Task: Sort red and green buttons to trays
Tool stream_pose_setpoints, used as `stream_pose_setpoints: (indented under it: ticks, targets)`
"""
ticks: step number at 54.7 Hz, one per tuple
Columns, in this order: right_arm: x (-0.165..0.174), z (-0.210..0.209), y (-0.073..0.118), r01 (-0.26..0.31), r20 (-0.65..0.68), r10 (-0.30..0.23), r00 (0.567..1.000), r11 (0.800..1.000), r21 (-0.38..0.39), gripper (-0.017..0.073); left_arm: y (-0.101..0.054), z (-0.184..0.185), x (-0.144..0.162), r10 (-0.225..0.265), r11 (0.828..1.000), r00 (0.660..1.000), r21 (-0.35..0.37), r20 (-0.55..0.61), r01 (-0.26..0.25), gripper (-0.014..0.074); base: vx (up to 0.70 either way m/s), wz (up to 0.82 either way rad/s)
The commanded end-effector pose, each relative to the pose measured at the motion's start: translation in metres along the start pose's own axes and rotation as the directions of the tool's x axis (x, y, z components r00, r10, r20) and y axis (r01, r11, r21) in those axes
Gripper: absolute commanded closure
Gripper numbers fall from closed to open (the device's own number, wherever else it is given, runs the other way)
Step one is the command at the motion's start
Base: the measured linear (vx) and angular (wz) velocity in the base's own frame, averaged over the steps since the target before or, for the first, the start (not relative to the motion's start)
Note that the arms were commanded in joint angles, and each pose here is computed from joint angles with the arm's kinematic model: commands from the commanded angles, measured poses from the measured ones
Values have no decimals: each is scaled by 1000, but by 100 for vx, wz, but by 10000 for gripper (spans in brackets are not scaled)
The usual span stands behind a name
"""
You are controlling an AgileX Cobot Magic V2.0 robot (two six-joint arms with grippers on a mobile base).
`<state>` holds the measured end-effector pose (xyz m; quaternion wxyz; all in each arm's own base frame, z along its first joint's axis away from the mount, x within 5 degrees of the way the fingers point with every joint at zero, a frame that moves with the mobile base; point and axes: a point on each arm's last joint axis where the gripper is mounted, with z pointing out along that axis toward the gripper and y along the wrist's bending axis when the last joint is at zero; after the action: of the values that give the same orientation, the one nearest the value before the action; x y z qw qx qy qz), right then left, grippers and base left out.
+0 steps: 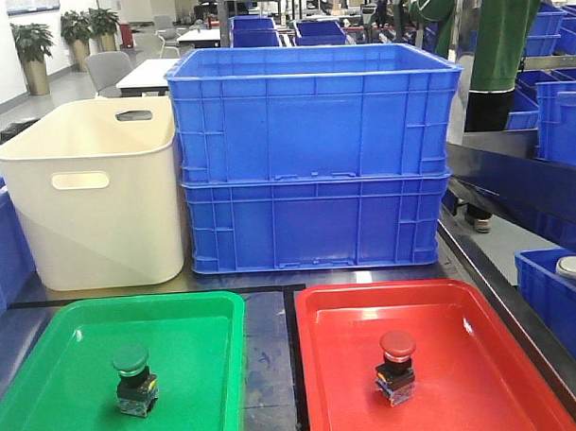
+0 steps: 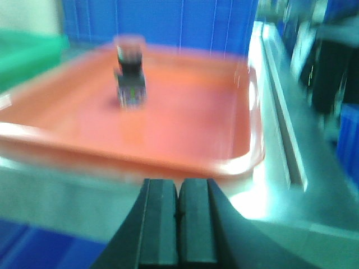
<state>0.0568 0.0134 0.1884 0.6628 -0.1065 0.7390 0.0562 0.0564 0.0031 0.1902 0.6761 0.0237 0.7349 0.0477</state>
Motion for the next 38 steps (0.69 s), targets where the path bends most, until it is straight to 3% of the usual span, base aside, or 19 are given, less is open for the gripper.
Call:
stream_pose_setpoints:
  ticks: [1,38]
  targets:
    - [-2,-1,-1,31,60,-32,998,999,12,570,0,-3,-17,-9,1000,992,4,122,8,599,0,0]
    - [-2,-2,-1,32,59,-32,998,999,12,567,0,-3,-17,-9,1000,993,4,121,8,599,0,0]
